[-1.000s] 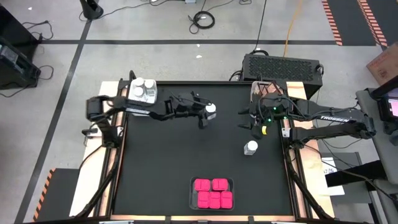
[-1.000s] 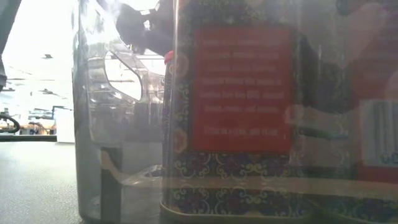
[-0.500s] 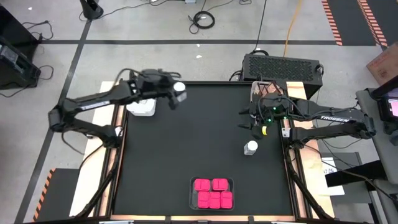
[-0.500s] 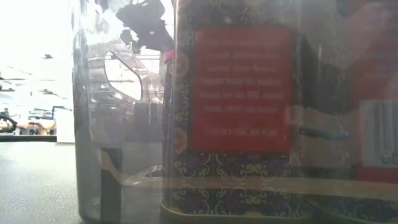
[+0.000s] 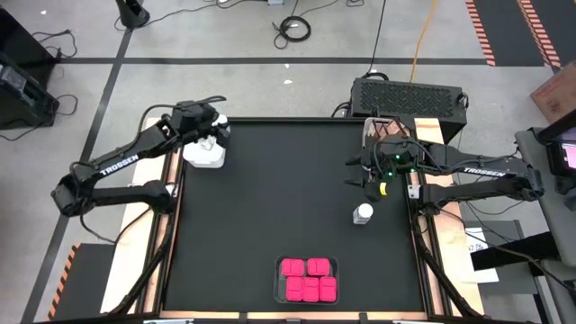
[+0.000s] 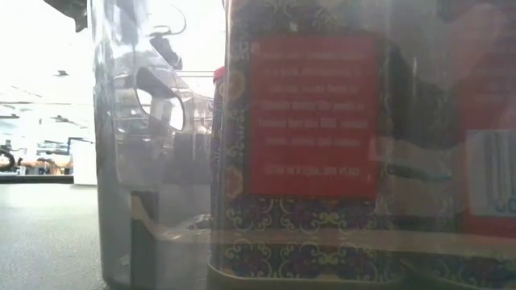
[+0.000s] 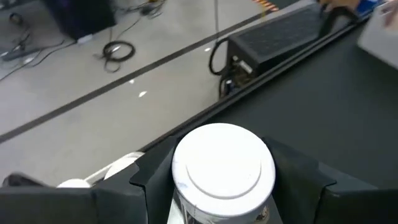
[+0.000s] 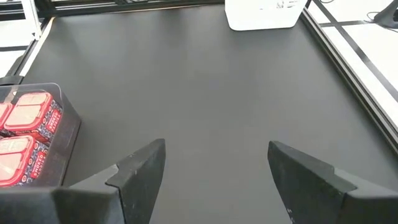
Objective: Sort spices by type
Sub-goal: Put the white seasoning bottle into the left white bin
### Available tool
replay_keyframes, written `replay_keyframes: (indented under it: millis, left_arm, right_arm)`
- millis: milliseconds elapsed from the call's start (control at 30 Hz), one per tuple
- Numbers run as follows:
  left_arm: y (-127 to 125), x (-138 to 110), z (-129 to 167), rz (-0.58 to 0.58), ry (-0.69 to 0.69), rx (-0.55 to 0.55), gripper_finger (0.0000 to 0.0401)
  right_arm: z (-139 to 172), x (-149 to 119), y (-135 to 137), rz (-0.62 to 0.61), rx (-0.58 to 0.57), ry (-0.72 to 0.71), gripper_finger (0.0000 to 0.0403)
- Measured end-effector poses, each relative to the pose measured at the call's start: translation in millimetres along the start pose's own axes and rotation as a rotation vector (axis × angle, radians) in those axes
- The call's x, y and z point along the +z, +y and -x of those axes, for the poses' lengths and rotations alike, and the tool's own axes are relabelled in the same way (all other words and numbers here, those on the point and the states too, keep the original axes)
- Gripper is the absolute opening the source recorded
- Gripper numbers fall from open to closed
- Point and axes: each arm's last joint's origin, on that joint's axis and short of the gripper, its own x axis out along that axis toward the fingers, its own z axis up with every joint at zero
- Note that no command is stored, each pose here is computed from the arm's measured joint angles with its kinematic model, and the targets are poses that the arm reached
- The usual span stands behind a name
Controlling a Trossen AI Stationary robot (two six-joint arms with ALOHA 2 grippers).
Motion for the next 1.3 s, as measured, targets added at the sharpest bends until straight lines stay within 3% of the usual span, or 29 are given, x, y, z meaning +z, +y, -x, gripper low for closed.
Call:
replay_keyframes:
  millis: [533,1300]
  left_arm:
    - [30.6,-42.5,-24.9,0.063,0.049,0.145,0.0215]
    - [38.8,-85.4,-41.7,0.075,-0.023,0.206,0.0215]
  right_arm:
    - [0.0,0.0,0.0,-0.003,0.000,0.000,0.0279]
    - [-0.3,2.3,0.0,-0.013,0.001,-0.023,0.0279]
